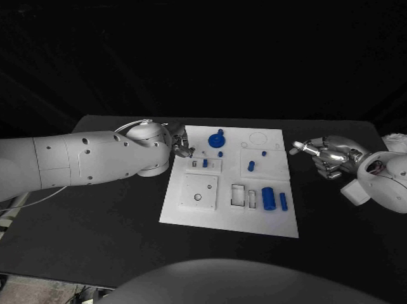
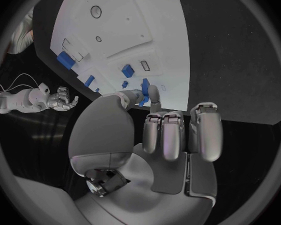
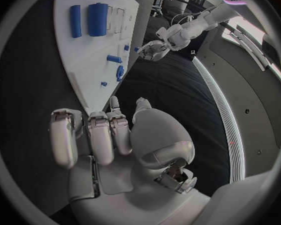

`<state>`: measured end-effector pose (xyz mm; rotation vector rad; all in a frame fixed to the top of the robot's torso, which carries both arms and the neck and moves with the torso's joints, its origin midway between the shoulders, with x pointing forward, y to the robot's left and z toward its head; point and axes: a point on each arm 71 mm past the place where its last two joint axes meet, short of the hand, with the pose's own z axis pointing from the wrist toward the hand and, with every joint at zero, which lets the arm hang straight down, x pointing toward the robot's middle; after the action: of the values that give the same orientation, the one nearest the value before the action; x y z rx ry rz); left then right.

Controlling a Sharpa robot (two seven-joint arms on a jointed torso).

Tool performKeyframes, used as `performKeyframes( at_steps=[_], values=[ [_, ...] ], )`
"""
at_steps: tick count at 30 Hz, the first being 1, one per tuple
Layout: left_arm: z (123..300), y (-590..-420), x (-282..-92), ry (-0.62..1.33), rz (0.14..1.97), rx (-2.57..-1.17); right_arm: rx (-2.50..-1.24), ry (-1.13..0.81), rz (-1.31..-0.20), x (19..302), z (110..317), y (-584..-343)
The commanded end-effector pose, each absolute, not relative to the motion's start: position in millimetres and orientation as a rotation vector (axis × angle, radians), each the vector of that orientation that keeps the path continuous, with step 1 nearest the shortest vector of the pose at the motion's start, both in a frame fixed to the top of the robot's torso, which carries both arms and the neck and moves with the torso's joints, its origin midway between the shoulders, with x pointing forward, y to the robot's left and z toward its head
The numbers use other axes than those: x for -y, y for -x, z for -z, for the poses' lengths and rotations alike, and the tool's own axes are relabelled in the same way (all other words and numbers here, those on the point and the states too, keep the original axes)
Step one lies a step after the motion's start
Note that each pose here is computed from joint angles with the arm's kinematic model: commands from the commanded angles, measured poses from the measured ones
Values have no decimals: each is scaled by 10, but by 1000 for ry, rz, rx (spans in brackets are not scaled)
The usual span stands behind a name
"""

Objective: Assemble the parts on the task board

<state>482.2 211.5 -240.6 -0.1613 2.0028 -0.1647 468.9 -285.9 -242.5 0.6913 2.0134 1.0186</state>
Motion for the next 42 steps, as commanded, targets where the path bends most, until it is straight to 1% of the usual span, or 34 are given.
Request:
performKeyframes(
  at_steps=[1,14,30,42],
  values=[
    [2413,-4795,-2107,178,176,-1951,-1992,-676,-1032,2852,2416,-4687],
    [2525,-4736,-2083,200,196,-1977,-1996,-680,-1028,2860,2433,-4676],
    [2574,-4739,-2038,201,206,-1976,-1998,-683,-1028,2860,2446,-4668],
    [2645,-4719,-2047,199,197,-1994,-1999,-683,-1029,2861,2451,-4663]
  ],
)
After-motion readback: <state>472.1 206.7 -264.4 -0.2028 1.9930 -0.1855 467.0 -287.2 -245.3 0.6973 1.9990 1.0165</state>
